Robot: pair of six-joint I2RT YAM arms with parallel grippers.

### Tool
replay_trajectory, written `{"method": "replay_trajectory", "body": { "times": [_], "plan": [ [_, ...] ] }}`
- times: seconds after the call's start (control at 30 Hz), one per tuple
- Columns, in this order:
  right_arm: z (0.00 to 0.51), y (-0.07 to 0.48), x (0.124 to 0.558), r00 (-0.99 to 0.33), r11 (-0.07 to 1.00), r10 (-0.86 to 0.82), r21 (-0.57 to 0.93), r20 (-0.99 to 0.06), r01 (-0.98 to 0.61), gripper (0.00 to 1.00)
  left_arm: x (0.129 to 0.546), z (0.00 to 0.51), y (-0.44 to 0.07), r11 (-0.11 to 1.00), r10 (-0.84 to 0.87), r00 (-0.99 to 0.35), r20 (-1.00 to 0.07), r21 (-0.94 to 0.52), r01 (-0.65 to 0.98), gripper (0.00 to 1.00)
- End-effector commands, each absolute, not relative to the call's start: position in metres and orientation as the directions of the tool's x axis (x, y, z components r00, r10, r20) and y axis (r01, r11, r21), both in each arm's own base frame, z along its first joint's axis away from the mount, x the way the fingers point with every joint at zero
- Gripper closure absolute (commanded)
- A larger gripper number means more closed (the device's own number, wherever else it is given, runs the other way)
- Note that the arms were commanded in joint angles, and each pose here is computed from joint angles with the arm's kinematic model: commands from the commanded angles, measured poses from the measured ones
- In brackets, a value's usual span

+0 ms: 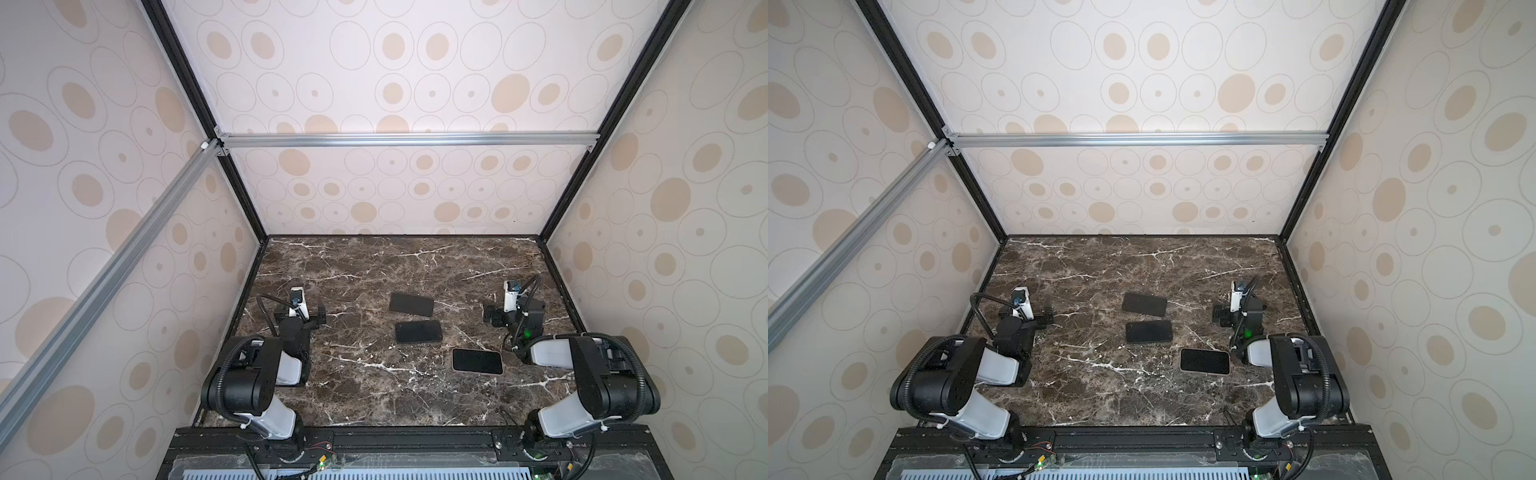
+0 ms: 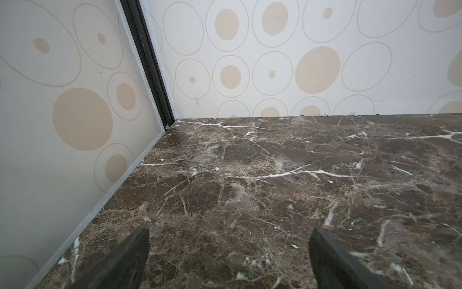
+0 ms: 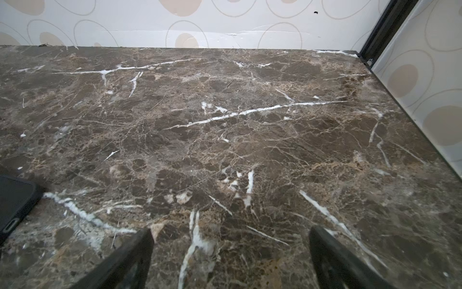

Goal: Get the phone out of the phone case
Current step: 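Raise both grippers from the rest pose toward the table center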

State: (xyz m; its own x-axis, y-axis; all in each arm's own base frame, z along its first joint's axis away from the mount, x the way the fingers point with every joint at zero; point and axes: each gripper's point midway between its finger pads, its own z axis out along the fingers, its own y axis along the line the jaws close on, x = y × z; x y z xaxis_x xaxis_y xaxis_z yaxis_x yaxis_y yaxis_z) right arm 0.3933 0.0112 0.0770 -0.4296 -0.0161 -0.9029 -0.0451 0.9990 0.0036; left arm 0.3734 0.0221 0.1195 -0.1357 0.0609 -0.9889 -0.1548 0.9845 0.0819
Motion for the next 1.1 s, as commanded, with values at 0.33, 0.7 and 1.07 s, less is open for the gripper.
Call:
{"method": "replay_trajectory", "body": {
  "times": [0.33,0.7,1.07],
  "plan": [
    [0.084,0.012,0.398,-0.409,0.999,-0.030,-0.009,-0.912,-0.054,0.00,0.377,0.130,0.019,0.987,0.061,-0.097,-0.993,0.075,-0.142,0.01],
    [0.091,0.014,0.397,-0.380,0.998,-0.033,-0.012,-0.924,-0.059,0.00,0.368,0.142,0.016,0.983,0.084,-0.060,-0.995,0.093,-0.158,0.01],
    [0.173,0.001,0.383,-0.382,0.968,0.249,0.217,-0.890,0.126,0.00,0.379,0.211,-0.007,0.936,-0.253,-0.096,-0.963,-0.219,-0.274,0.01]
  ]
}}
